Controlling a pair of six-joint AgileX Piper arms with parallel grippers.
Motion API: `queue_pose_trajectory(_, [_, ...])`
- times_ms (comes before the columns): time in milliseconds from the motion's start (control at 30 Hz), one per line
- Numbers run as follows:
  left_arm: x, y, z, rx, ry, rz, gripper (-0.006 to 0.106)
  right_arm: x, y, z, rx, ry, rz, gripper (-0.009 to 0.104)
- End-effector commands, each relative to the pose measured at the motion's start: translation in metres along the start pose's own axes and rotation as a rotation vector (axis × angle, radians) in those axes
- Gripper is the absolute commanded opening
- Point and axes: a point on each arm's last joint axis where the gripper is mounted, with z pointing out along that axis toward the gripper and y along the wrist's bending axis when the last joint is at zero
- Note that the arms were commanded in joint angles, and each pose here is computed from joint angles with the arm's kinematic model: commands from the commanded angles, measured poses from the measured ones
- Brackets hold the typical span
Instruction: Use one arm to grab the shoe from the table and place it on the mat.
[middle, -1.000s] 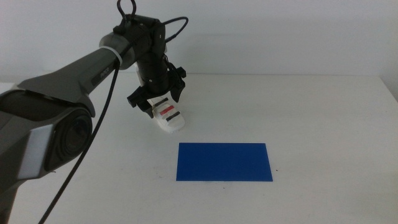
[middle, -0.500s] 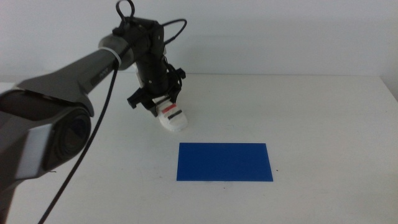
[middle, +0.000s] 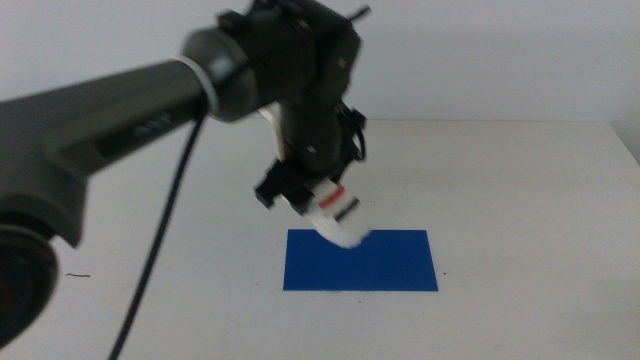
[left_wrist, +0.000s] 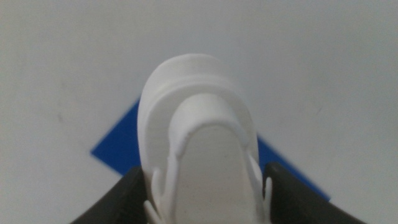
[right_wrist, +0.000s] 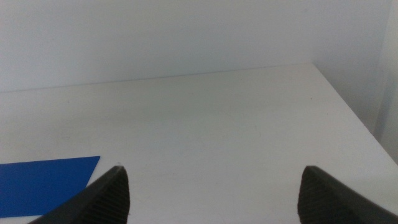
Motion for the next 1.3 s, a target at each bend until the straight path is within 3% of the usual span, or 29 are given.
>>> queue_pose_trajectory(0, [0.012,-0.002,0.010,-0.020,0.019,-0.019,-0.002,0.000,0.000,0.000,0.000,-0.009,-0.011,0.079])
queue_pose_trajectory(200, [0.028,-0.014,0.052,-0.010,0.126,-0.036,-0.002,0.000,0.000,0.000,0.000,-0.009,-0.011,0.079])
queue_pose_trajectory(333, [0.029,-0.021,0.061,0.008,0.131,0.105,-0.002,0.000,0.000,0.000,0.000,-0.009,-0.011,0.079])
queue_pose_trajectory(433, [0.028,-0.029,0.055,0.061,0.119,0.440,-0.002,0.000,0.000,0.000,0.000,-0.009,-0.011,0.079])
queue_pose_trajectory(600, [0.031,-0.028,0.044,0.087,0.158,1.217,-0.002,0.000,0.000,0.000,0.000,-0.009,-0.011,0.079])
queue_pose_trajectory(700, [0.033,-0.027,0.045,0.120,0.156,1.619,-0.002,0.000,0.000,0.000,0.000,-0.009,-0.011,0.079])
queue_pose_trajectory(867, [0.054,-0.023,0.053,0.123,0.163,2.135,-0.002,0.000,0.000,0.000,0.000,-0.009,-0.011,0.079])
queue_pose_trajectory(933, [0.058,-0.023,0.052,0.082,0.139,2.248,-0.002,0.000,0.000,0.000,0.000,-0.009,-0.011,0.079])
queue_pose_trajectory(1033, [0.062,-0.023,0.051,0.067,0.129,2.296,-0.002,0.000,0.000,0.000,0.000,-0.009,-0.011,0.079])
queue_pose_trajectory(1167, [0.066,-0.024,0.051,0.132,0.151,2.360,-0.002,0.000,0.000,0.000,0.000,-0.009,-0.011,0.079])
queue_pose_trajectory(1267, [0.068,-0.030,0.051,0.199,0.074,2.432,-0.002,0.000,0.000,0.000,0.000,-0.009,-0.011,0.079])
